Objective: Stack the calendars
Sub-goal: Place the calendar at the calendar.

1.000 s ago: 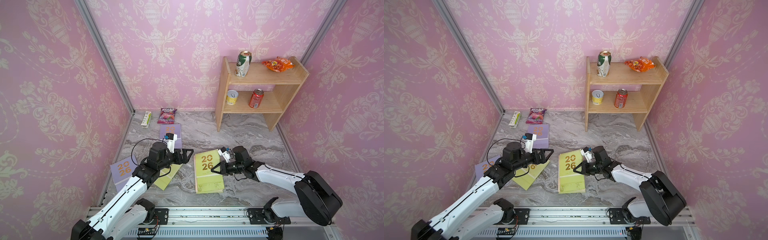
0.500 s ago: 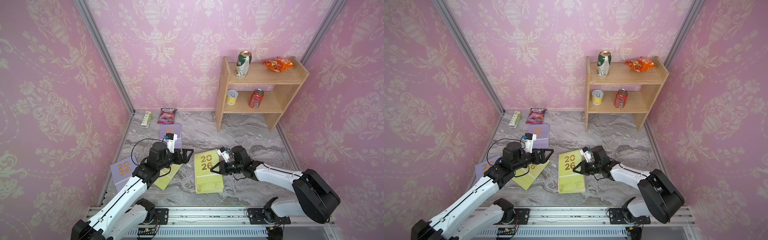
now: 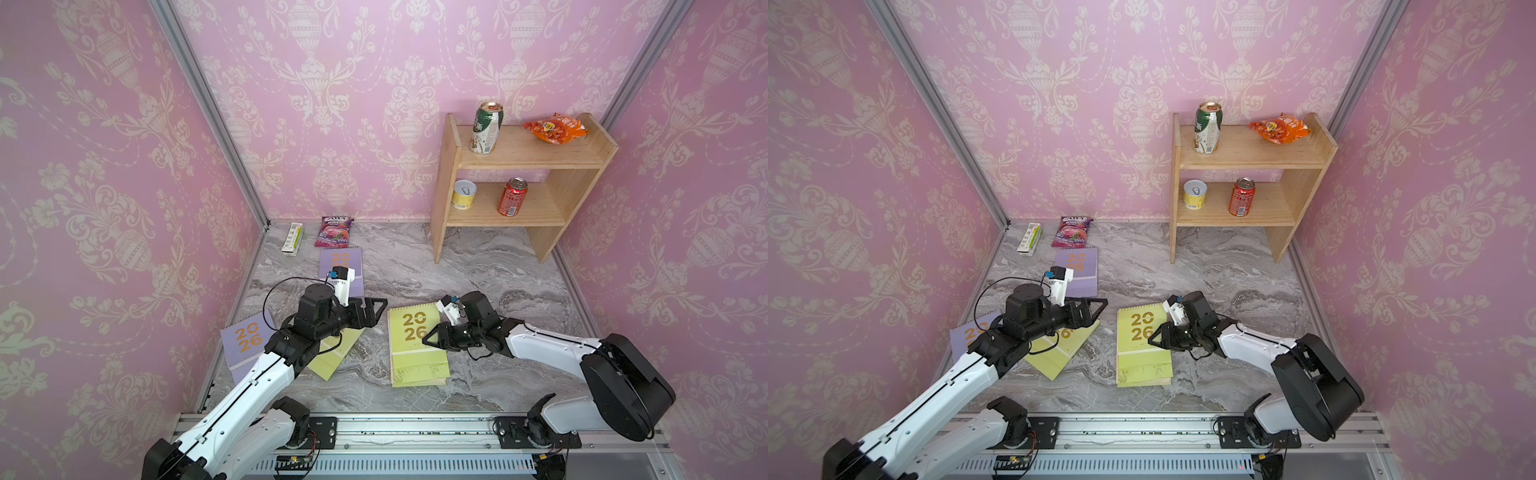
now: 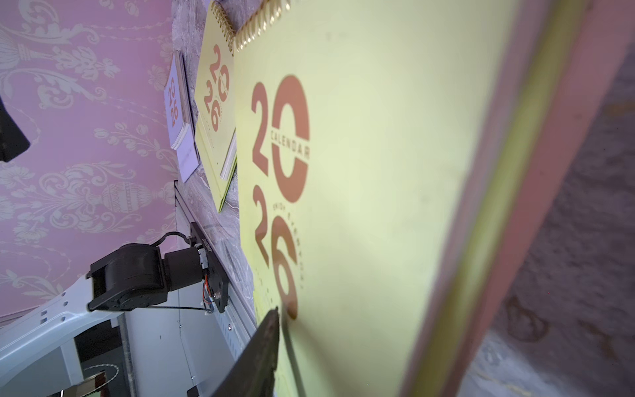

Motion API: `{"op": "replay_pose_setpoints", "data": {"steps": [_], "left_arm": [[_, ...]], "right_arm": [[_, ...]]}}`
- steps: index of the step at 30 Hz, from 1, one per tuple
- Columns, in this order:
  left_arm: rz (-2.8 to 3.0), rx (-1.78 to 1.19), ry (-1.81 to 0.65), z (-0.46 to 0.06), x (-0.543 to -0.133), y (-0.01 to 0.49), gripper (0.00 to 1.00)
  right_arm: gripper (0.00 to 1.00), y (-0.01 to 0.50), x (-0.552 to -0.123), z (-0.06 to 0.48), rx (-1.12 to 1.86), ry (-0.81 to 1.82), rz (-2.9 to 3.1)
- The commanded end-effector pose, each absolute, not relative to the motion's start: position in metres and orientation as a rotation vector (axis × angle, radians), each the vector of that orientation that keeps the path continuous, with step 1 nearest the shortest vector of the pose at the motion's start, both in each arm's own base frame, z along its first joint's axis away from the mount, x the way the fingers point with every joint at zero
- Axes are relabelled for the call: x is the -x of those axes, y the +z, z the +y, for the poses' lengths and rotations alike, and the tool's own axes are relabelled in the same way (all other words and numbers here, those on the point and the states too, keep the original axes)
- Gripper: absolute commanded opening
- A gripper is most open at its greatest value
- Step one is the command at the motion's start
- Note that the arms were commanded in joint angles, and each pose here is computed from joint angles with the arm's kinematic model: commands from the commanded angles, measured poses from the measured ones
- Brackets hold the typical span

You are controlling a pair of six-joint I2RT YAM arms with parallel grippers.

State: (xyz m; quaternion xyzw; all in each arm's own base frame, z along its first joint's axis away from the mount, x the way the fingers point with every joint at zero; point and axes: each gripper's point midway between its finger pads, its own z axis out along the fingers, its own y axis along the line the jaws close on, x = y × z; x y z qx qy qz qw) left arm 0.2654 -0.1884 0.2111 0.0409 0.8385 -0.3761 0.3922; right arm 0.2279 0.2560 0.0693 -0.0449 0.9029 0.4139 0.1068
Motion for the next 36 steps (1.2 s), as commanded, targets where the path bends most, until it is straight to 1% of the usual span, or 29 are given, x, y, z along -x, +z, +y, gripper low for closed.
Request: {"op": "replay_pose_setpoints", "data": {"steps": [1,12,17,25,36], "left_arm": [[2.123,-0.142,-0.968,-0.192,-0.263,0.211,0.99],[2.122,-0.141,-0.970,-0.192,-0.263,0.210,0.99],[2.120,-0.140,-0.971,-0.192,-0.263,0.211,0.99],[2.118,-0.137,-0.974,-0.192,-0.264,0.211,0.99],[2.110,-0.137,-0.979,-0.193,-0.264,0.213,0.99]], "right_arm": [[0.44,0.074,-0.234,0.251,0.154,1.135,2.657],[0.47,0.065,-0.231,0.220,0.084,0.867,2.756],[0.47,0.062,-0.228,0.212,0.078,0.800,2.772],[0.46,0.061,-0.224,0.212,0.081,0.789,2.771],[0.43,0.073,-0.225,0.222,0.124,0.795,2.742]]}}
